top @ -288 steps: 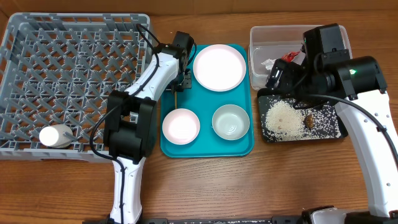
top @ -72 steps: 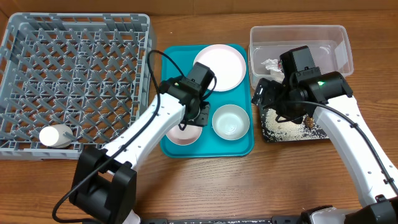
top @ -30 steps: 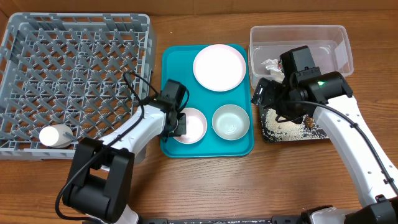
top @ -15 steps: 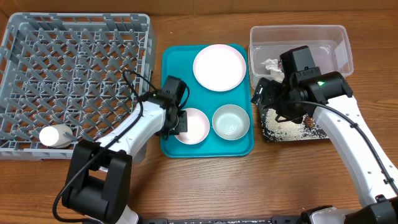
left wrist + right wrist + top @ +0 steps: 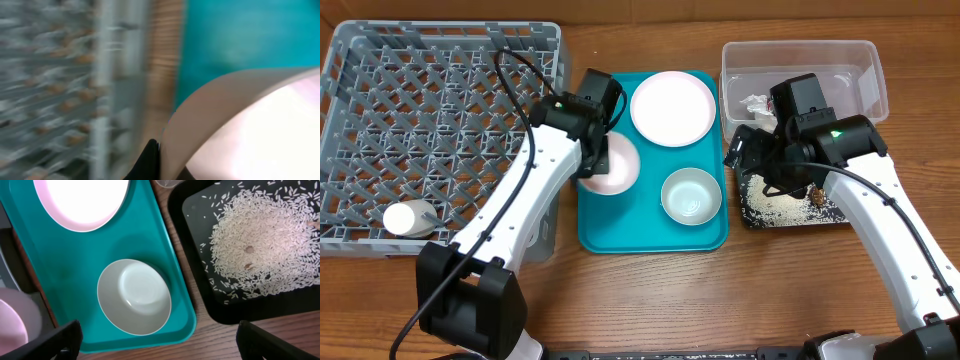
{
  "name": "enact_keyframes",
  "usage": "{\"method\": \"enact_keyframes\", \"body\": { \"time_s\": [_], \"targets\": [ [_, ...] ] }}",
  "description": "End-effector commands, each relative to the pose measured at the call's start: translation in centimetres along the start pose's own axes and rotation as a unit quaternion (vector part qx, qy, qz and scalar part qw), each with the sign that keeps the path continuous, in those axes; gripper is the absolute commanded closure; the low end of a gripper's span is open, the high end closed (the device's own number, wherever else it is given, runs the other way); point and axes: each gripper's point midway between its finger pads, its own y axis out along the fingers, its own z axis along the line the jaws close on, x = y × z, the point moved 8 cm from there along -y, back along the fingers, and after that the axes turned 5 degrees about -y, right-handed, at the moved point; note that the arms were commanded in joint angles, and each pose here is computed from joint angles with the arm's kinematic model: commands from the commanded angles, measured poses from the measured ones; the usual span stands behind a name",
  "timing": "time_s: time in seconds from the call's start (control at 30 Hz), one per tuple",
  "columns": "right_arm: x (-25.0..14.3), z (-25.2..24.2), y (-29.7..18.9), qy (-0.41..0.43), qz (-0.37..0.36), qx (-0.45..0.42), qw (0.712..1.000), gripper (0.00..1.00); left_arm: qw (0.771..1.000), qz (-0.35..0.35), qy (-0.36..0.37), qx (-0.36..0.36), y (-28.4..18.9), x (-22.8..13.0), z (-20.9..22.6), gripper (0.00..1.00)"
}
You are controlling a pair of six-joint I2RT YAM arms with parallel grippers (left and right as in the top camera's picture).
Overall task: Sort waste into correct bins and load items into the dishwasher
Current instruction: 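Lift the pink bowl with the left gripper and carry it into the rack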
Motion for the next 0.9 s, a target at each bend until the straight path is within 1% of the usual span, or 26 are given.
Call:
{"method": "enact_keyframes", "body": {
  "time_s": [0.0, 0.07, 0.13, 0.2, 0.23, 0.4, 0.5, 0.6, 0.73, 0.87],
  "targets": [
    [0.0, 0.2, -0.5, -0.003, -0.007, 0.008, 1.000, 0.00, 0.983, -0.091, -0.075, 0.142, -2.1, 2.5, 4.1, 0.96],
    [0.0, 0.2, -0.5, -0.003, -0.007, 0.008, 1.000, 0.00, 0.966, -0.122, -0.094, 0.208, -3.0, 3.5, 6.6, 0.96],
    [0.0, 0.2, -0.5, -0.003, -0.007, 0.008, 1.000, 0.00, 0.943, -0.155, -0.111, 0.272, -3.8, 4.5, 9.0, 0.96],
    [0.0, 0.2, -0.5, -0.003, -0.007, 0.008, 1.000, 0.00, 0.926, -0.173, -0.129, 0.310, -4.0, 5.2, 10.7, 0.96],
    [0.0, 0.2, -0.5, -0.003, -0.007, 0.008, 1.000, 0.00, 0.921, -0.176, -0.139, 0.318, -3.9, 5.4, 11.4, 0.96],
    [0.0, 0.2, -0.5, -0.003, -0.007, 0.008, 1.000, 0.00, 0.907, -0.181, -0.198, 0.326, -3.0, 6.6, 14.3, 0.96],
    [0.0, 0.2, -0.5, -0.003, -0.007, 0.008, 1.000, 0.00, 0.902, -0.185, -0.207, 0.330, -2.8, 7.2, 15.3, 0.96],
    [0.0, 0.2, -0.5, -0.003, -0.007, 0.008, 1.000, 0.00, 0.900, -0.193, -0.199, 0.337, -2.9, 7.7, 15.5, 0.96],
    [0.0, 0.2, -0.5, -0.003, -0.007, 0.008, 1.000, 0.00, 0.889, -0.203, -0.183, 0.366, -2.9, 8.3, 15.7, 0.96],
    [0.0, 0.2, -0.5, -0.003, -0.007, 0.008, 1.000, 0.00, 0.896, -0.180, -0.159, 0.375, -1.1, 8.5, 15.1, 0.96]
  ]
}}
